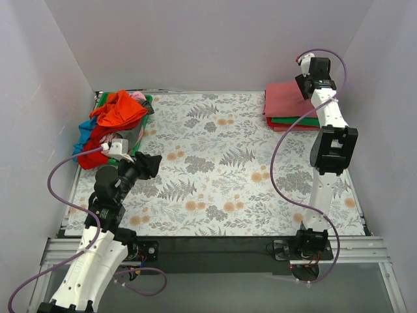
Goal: Fold and stack the t-shirts
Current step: Neatly place the folded tshirt to the corner, then reset both grippers
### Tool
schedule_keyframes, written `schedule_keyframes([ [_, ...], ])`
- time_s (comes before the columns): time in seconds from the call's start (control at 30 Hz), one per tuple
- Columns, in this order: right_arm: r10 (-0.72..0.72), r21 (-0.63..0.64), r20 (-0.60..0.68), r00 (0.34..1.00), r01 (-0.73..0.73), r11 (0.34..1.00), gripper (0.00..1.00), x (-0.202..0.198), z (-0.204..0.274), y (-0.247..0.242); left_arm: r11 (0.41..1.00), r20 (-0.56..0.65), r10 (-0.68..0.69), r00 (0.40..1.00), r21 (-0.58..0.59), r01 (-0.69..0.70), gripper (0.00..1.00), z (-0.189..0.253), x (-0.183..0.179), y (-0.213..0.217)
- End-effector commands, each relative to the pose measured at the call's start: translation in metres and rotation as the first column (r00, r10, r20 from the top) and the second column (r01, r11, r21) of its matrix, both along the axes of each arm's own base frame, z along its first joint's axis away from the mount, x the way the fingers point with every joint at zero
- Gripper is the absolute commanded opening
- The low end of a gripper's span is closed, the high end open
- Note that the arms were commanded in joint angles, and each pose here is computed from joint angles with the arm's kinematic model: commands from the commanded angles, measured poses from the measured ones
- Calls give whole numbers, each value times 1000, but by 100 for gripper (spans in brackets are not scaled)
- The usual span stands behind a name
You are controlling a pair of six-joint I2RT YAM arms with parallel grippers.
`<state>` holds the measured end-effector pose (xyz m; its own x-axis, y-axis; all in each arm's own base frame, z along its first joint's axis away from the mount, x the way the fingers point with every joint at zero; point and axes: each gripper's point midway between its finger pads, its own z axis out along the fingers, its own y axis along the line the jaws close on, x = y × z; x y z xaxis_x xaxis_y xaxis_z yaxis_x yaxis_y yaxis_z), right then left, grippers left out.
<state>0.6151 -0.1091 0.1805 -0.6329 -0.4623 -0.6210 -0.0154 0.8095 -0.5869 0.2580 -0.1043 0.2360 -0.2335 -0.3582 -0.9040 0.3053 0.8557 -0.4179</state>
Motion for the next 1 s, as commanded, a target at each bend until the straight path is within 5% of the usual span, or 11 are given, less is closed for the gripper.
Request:
schedule_keyframes([
  [0.0,254,173,101,962,-269,947,75,-11,64,59,1000,25,-10,1000,9,10,52,4,-1,-1],
  [0.17,623,456,91,777,-589,667,77,-63,50,147,999,41,-42,998,22,41,52,7,-5,-4],
  [0.2,705,549,121,699,-638,539,77,-84,43,173,998,45,-59,997,25,58,54,8,-7,-7],
  [0.3,750,634,129,648,-636,440,79,-134,38,196,998,38,-56,998,15,55,62,10,-8,-6],
  [0.4,694,642,126,709,-591,488,91,-166,47,193,1000,16,18,1000,-18,-18,80,21,-4,3],
  [0.47,658,579,159,736,-609,542,98,-185,71,184,997,-31,56,998,-50,-57,80,35,0,7],
  [0.57,472,473,210,856,-512,717,98,-209,86,146,993,-172,101,980,-41,-110,82,27,13,9],
  [0.63,292,420,265,919,-383,823,98,-235,92,113,995,-205,83,975,-34,-92,82,38,18,5],
  [0.7,2,352,409,912,-160,922,98,-257,126,62,996,-233,76,970,-20,-83,82,42,27,2],
  [0.8,-205,392,431,879,22,920,98,-286,118,35,999,-231,47,972,-6,-50,82,52,30,-3],
  [0.97,-263,405,446,856,70,912,98,-321,120,29,1000,-190,-2,982,6,3,82,70,24,-8],
])
